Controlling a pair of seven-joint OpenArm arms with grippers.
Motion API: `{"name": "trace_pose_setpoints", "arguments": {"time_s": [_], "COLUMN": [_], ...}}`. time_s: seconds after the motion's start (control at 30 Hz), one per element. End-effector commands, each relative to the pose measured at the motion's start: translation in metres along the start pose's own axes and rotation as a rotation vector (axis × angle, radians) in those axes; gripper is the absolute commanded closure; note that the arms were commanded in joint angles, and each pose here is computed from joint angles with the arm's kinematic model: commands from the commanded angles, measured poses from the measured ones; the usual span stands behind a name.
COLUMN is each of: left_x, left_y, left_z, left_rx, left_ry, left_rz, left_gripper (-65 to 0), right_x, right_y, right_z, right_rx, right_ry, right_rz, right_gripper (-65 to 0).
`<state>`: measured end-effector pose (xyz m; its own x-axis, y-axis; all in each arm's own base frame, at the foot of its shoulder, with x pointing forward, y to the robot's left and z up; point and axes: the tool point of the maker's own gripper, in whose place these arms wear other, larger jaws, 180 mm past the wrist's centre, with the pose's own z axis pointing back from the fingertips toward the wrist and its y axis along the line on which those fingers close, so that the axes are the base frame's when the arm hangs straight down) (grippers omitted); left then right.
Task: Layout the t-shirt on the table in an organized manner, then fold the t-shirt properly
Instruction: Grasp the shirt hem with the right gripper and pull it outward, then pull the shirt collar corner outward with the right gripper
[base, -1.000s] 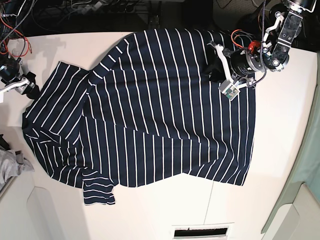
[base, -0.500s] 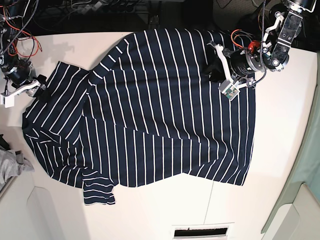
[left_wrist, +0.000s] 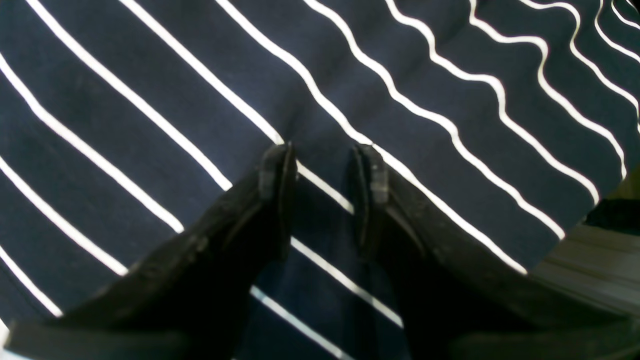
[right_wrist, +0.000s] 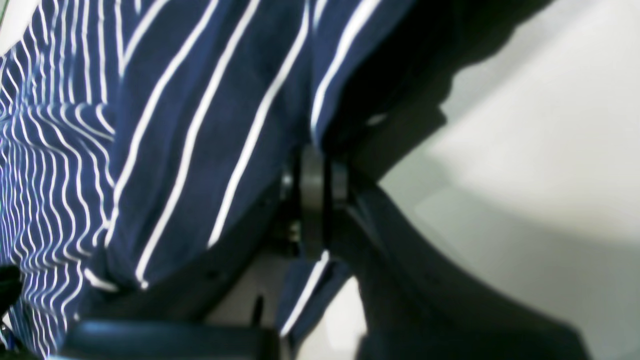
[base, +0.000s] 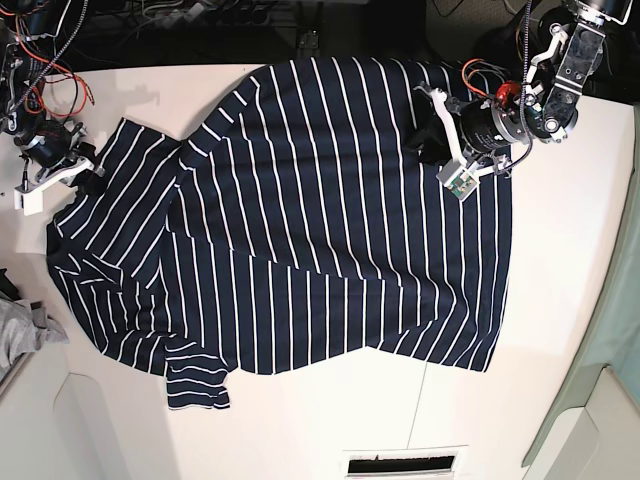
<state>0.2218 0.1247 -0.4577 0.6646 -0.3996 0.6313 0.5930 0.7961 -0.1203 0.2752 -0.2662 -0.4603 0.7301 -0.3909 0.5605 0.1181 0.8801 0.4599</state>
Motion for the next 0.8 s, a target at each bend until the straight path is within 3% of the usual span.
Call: {"name": "trace_pose_setpoints", "arguments": {"time_s": [0.0, 0.13, 0.23, 0.77], "left_x": [0.000, -0.001, 0.001, 0.004], "left_y": [0.007, 0.014, 0.016, 0.018], "left_z": [0.003, 0.003, 0.003, 0.003], "left_rx": [0.019, 0.061, 0.067, 0.069], "left_ry": [0.008, 0.015, 0.012, 0.006], "left_rz": [-0.016, -0.001, -0.003, -0.006], "left_gripper": [-20.2, -20.2, -20.2, -20.2], "right_x": [0.025, 0.043, 0.041, -0.052], "right_y": [0.000, 0.000, -0.002, 0.014], "right_z": [0.010, 0.039, 0.057, 0.131], "right_rx": [0.007, 0.019, -0.002, -0.043], "right_ry": [-0.062, -0.132, -0.128, 0.030], "right_rz": [0.025, 0.009, 0.044, 0.154], "right_gripper": [0.0, 0.0, 0.0, 0.0]}}
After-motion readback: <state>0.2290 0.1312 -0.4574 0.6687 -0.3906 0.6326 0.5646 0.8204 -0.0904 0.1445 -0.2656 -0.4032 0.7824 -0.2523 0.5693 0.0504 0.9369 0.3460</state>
